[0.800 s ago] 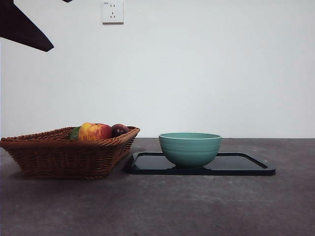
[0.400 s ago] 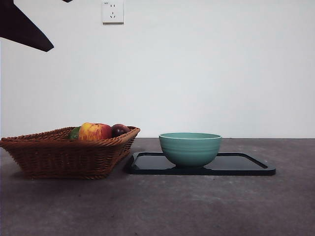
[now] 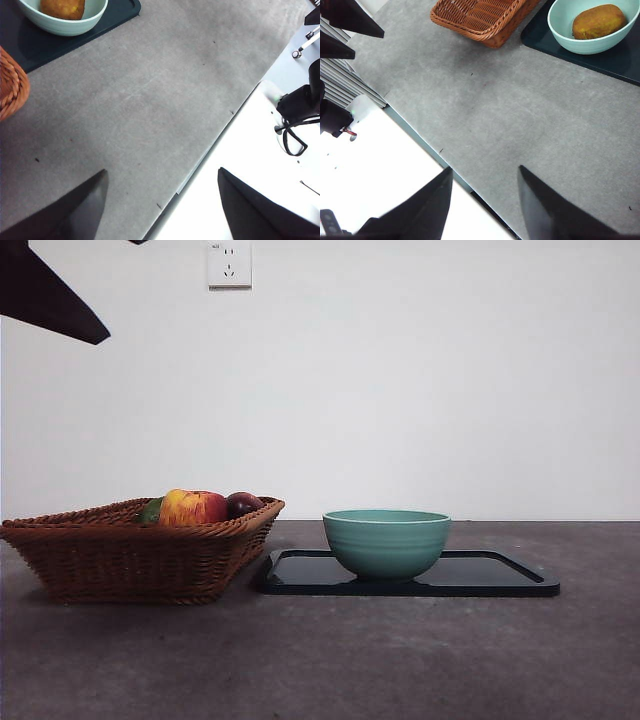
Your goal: Pick up the wifruite, put it on the bowl, pick up the plate, put it on desk
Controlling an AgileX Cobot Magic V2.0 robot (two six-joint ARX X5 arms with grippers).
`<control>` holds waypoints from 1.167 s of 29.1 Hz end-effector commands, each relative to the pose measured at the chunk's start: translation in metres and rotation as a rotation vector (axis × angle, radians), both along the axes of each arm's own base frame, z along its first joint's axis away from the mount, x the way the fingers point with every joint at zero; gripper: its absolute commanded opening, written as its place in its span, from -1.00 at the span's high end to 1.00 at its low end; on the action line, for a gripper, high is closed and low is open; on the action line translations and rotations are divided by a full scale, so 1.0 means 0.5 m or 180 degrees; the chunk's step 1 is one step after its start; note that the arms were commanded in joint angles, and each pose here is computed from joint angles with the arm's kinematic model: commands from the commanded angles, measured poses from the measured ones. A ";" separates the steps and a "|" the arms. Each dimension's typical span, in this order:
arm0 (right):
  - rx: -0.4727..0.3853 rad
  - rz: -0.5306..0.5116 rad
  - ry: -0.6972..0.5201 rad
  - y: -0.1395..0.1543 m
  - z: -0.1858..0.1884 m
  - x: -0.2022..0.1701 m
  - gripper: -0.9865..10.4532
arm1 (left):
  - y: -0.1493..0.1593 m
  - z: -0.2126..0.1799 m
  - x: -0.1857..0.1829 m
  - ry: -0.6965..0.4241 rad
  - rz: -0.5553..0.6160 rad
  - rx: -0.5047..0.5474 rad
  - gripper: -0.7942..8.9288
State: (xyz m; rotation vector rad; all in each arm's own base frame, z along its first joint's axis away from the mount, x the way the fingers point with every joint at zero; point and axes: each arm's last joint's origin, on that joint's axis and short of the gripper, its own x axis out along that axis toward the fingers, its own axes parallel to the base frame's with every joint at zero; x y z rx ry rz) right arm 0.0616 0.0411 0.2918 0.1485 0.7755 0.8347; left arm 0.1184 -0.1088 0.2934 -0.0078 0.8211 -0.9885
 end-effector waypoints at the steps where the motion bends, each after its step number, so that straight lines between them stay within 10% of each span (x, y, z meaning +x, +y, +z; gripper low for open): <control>1: 0.0031 0.0012 -0.0024 0.001 0.005 0.001 0.46 | -0.007 0.011 0.005 -0.0117 -0.0021 -0.0102 0.13; 21: 0.0029 0.0011 -0.0019 0.001 0.005 0.000 0.46 | -0.176 0.122 0.271 -0.0723 -0.0048 0.0239 0.13; 34: 0.0023 0.0005 -0.0021 0.001 0.004 0.000 0.46 | -0.304 -0.026 0.478 -0.0656 -0.0474 0.0787 0.13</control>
